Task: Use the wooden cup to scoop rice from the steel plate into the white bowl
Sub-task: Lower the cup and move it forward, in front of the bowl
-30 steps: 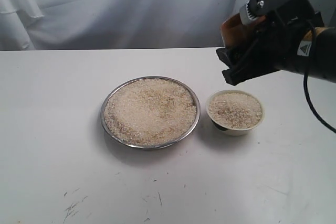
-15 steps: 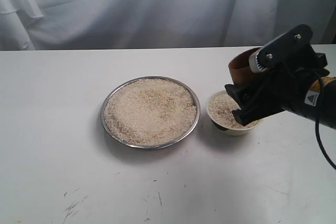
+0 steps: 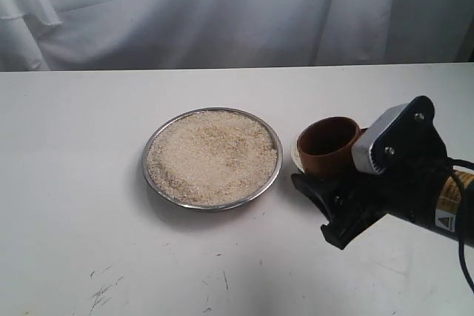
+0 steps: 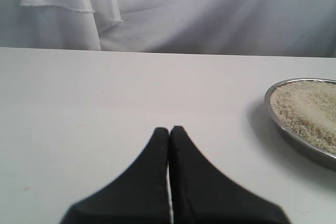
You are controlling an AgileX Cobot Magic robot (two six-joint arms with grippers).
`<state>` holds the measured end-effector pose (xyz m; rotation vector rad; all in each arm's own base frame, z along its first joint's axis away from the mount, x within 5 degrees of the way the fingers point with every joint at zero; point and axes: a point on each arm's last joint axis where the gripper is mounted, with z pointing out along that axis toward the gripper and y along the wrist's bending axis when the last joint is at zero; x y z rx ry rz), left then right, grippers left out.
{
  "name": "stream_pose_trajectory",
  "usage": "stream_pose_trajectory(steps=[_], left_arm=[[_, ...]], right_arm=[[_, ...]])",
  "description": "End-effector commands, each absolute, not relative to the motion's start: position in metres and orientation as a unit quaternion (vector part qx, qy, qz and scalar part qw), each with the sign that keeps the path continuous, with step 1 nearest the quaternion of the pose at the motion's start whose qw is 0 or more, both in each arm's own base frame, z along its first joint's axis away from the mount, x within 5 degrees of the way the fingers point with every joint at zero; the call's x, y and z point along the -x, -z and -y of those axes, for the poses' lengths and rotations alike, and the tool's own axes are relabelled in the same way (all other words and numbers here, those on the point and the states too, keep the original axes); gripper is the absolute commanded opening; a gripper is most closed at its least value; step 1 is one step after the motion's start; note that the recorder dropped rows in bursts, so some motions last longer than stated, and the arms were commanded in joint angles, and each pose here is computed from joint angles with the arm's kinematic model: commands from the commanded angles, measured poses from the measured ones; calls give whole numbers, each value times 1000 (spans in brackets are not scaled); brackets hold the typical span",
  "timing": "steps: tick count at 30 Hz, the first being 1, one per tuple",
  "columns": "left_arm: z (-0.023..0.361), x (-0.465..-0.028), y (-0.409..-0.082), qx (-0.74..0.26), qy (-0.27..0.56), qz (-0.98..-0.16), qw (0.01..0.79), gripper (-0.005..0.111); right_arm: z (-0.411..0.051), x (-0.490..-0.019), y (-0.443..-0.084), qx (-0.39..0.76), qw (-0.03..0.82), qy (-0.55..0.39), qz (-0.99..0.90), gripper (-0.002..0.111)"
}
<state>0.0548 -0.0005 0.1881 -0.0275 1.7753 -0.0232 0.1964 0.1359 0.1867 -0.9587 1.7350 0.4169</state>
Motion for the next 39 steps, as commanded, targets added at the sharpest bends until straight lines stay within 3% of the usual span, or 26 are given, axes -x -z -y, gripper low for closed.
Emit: stream_pose_trajectory(steps=[1, 12, 26, 39], left_arm=[[1, -55, -187, 13, 12, -773, 634, 0], [1, -55, -187, 13, 12, -773, 634, 0], [1, -55, -187, 13, 12, -773, 634, 0], [1, -55, -187, 13, 12, -773, 634, 0]], right_arm=[[-135, -192, -183, 428, 533, -166, -711, 0], [-150, -191, -164, 458, 520, -236, -681, 0], [-126, -208, -125, 468, 491, -287, -676, 0], [-136, -212, -95, 494, 450, -365, -648, 0]])
